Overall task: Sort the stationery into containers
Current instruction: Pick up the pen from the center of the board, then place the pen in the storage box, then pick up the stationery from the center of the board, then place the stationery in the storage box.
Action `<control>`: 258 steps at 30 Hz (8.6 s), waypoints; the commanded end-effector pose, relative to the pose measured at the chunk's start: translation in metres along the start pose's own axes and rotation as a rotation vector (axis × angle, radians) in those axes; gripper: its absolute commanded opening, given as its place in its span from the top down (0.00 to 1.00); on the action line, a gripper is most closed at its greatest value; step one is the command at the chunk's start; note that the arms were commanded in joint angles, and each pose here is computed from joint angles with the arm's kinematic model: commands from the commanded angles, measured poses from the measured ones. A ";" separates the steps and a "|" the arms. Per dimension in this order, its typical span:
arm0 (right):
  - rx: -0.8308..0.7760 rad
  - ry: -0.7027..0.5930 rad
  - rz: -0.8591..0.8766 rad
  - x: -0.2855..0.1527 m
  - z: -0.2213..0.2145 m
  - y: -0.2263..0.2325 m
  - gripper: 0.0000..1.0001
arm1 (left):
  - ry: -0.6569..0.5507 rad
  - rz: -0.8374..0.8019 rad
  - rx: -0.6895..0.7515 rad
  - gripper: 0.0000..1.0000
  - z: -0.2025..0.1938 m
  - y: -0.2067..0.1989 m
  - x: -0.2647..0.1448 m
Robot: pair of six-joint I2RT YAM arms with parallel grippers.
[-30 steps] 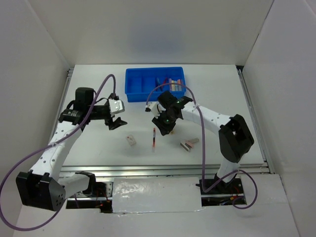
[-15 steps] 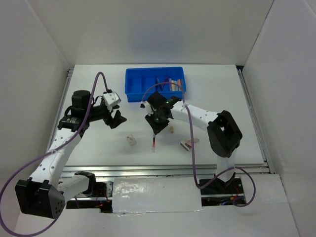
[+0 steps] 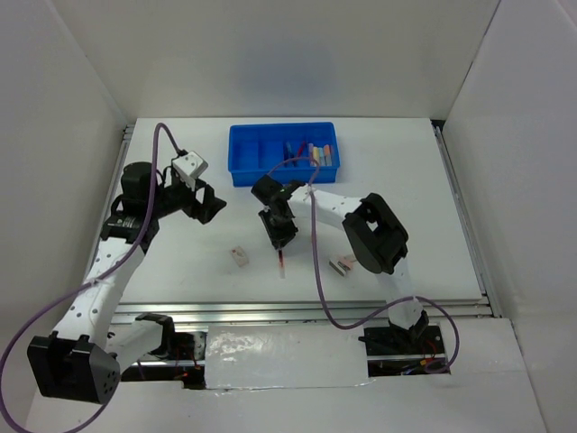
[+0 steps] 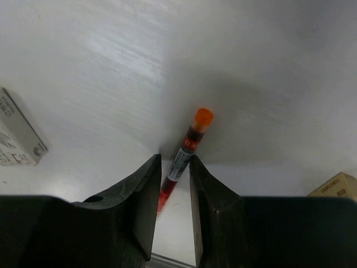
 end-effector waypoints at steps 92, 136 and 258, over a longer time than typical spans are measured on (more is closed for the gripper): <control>0.238 -0.602 0.485 -0.284 0.091 -0.214 0.51 | 0.040 0.086 -0.494 1.00 0.140 0.055 0.248; 0.251 -0.592 0.439 -0.275 0.063 -0.202 0.51 | -0.069 0.321 -0.447 0.39 0.049 0.082 0.354; 0.140 -0.353 0.222 -0.182 0.039 -0.187 0.25 | 0.307 0.665 -0.297 0.35 -0.035 0.160 0.273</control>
Point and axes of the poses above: each gripper's point midway between its finger pads, its own x axis out along the fingers, its own y axis along the line the jaws close on, z = x × y, the point moved 4 cm from there along -x, back along the fingers, and after that the axes turned 12 degrees about x, right-handed, at the moved point
